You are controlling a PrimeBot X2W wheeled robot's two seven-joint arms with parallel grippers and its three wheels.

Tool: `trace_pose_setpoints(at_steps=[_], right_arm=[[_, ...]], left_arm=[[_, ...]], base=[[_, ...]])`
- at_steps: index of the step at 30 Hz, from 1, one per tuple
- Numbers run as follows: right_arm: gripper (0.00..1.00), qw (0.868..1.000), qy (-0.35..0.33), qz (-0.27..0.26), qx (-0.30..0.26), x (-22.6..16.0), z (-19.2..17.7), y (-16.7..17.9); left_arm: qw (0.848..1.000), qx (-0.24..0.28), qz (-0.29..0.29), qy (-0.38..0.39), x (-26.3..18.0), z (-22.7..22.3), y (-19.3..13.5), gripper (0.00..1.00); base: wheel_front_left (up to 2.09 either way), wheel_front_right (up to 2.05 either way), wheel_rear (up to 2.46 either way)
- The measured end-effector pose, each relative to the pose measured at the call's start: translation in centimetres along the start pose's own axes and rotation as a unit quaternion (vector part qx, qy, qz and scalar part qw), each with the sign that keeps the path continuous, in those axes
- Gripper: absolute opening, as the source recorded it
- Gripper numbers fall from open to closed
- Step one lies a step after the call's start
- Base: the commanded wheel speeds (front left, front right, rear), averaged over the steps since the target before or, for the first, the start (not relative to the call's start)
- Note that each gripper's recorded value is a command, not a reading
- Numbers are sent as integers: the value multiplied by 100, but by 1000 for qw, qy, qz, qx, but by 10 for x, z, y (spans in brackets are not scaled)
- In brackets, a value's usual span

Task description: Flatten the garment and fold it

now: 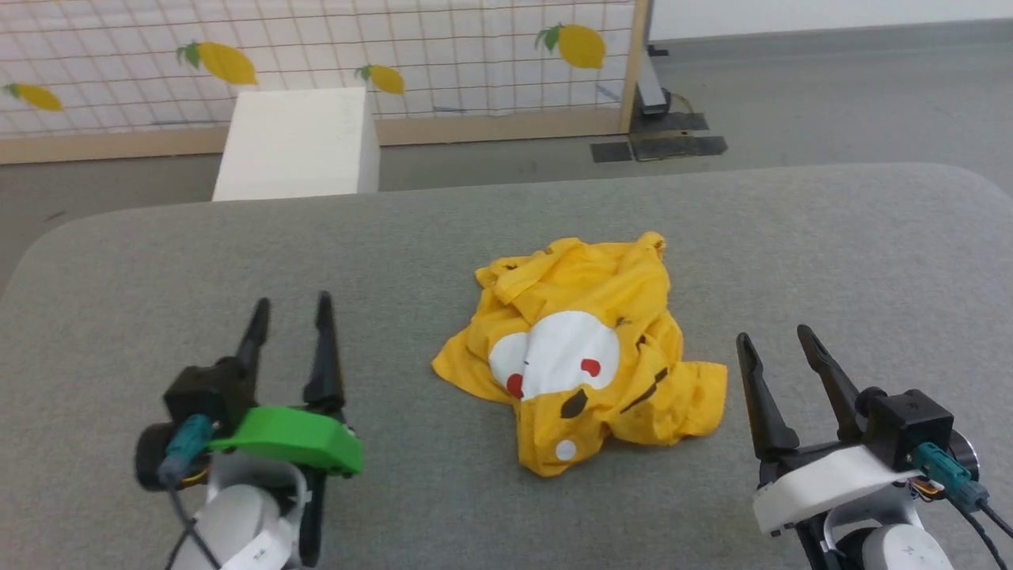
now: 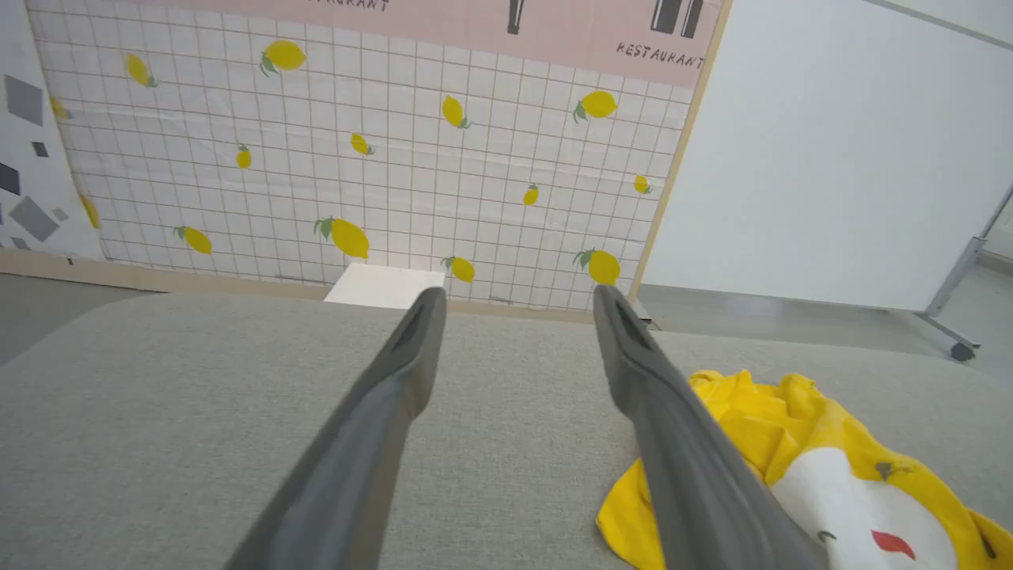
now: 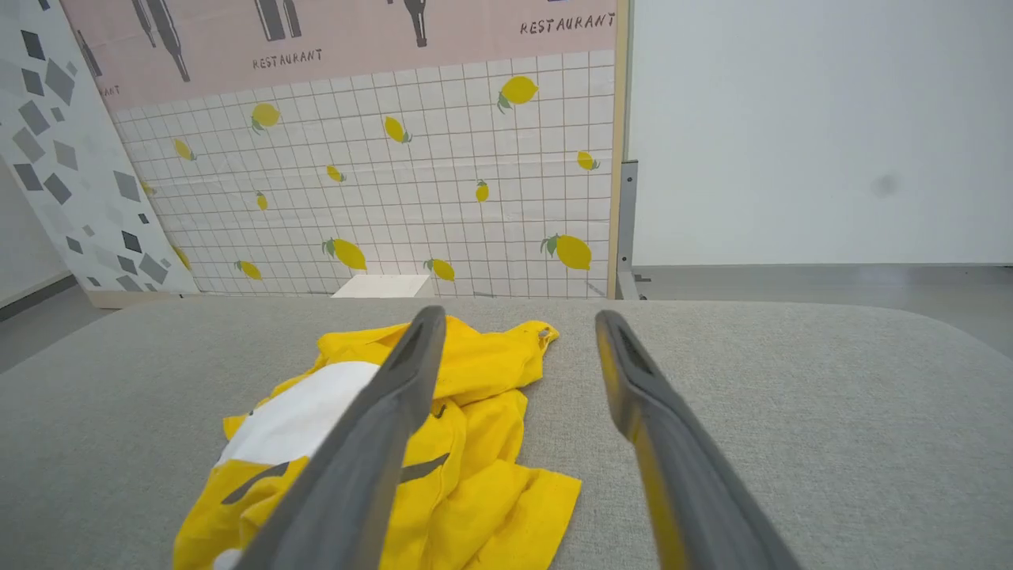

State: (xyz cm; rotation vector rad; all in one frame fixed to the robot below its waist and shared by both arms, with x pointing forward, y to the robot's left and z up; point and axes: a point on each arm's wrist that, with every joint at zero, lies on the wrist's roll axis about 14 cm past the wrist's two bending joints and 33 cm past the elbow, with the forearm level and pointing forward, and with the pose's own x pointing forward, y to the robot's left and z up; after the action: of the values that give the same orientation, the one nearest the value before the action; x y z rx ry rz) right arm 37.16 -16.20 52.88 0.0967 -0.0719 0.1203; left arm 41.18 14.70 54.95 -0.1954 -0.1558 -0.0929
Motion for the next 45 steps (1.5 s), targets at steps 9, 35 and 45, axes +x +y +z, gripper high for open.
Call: trace_pose_setpoints(at_steps=[9,35,45], right_arm=[[100,998,64,20,3,29,-17,10],[29,890,454,40,-21,147,-167,15],[0,963,243,115,18,174,-73,66]], left_arm=[[999,17,34,-5,-24,-2,29,100],[993,19,106,38,-20,-39,82,100],[993,22,111,28,-32,-28,82,100]], base=[[0,0,0],[0,0,0],[0,0,0]])
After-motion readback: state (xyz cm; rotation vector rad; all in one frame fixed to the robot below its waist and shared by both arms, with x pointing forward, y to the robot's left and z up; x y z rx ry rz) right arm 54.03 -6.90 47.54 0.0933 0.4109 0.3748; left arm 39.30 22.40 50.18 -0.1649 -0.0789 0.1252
